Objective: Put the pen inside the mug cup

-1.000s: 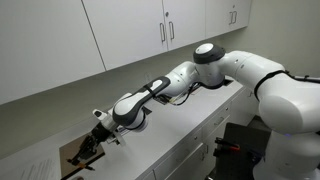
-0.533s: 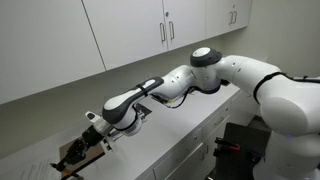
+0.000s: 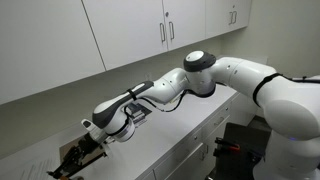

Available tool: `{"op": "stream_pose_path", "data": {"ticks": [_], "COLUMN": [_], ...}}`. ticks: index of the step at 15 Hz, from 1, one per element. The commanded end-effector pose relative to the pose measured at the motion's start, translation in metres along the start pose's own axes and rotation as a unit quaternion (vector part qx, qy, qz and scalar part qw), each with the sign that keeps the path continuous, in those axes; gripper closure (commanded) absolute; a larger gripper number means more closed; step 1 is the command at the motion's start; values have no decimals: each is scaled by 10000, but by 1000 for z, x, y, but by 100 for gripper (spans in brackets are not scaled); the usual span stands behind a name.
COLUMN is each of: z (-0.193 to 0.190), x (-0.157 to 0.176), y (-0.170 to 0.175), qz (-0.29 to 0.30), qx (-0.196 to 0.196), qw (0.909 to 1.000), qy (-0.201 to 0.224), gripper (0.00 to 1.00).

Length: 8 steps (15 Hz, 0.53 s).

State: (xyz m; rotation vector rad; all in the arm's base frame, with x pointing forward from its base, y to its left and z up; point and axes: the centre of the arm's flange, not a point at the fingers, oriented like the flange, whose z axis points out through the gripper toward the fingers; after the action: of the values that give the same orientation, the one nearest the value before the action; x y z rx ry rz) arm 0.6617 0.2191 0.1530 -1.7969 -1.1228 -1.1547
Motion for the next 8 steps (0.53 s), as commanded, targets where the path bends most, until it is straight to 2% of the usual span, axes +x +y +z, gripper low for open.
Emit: {"op": "stream_pose_path", "data": {"ticks": [1,8], "z": [22,36], "x": [-11,-30], "y": [12,19], "qz": [-136,-214], "qx": [93,97], "qw": [9998,9993], "qy": [59,-286], "gripper": [95,95]}}
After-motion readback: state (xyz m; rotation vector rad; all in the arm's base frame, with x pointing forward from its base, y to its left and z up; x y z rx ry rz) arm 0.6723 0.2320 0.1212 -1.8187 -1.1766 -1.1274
